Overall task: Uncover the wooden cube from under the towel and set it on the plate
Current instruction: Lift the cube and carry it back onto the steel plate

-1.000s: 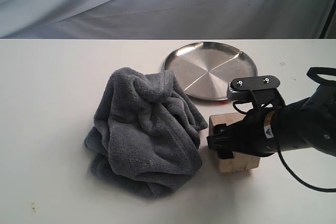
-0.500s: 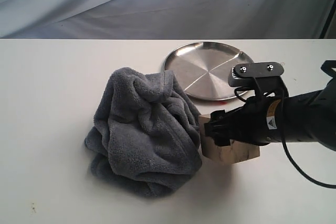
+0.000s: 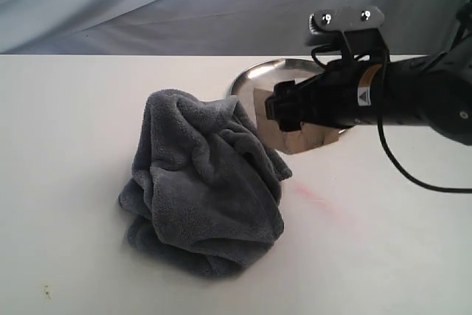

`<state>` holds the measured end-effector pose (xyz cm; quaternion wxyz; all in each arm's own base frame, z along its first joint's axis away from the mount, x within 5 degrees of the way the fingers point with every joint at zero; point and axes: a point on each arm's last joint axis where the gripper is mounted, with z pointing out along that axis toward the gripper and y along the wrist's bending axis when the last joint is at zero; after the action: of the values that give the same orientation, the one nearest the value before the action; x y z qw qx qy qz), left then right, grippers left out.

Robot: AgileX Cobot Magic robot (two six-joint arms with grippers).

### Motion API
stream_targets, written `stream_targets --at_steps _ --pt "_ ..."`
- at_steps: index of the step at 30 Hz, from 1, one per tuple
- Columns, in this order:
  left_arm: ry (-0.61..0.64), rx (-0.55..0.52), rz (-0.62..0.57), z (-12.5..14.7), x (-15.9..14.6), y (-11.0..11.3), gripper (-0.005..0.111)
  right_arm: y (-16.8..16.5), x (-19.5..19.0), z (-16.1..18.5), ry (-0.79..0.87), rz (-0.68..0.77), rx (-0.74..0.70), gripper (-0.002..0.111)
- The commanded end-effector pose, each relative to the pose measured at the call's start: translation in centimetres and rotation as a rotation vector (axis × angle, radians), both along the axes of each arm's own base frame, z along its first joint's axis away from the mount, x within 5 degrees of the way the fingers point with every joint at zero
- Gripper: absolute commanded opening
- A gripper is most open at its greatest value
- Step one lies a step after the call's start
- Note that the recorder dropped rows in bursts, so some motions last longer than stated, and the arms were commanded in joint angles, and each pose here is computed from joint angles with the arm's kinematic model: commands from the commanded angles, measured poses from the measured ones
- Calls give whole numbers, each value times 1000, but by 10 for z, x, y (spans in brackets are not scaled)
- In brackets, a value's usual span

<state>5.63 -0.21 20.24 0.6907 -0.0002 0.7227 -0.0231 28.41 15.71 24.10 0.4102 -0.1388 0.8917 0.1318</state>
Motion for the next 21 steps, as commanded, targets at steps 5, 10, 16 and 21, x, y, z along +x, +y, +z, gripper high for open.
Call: stream_targets --at_steps 5,10,16,21 --pt "1 0 -1 -1 0 0 1 -25 37 17 -127 -45 -28 64" --pt "1 0 -1 -1 0 0 1 -23 64 1 -156 -14 -74 64" --pt "1 0 -1 -1 0 0 1 -7 101 -28 -192 35 -92 64" --pt "1 0 -1 -1 0 0 1 -5 130 -54 -226 -2 -52 64"
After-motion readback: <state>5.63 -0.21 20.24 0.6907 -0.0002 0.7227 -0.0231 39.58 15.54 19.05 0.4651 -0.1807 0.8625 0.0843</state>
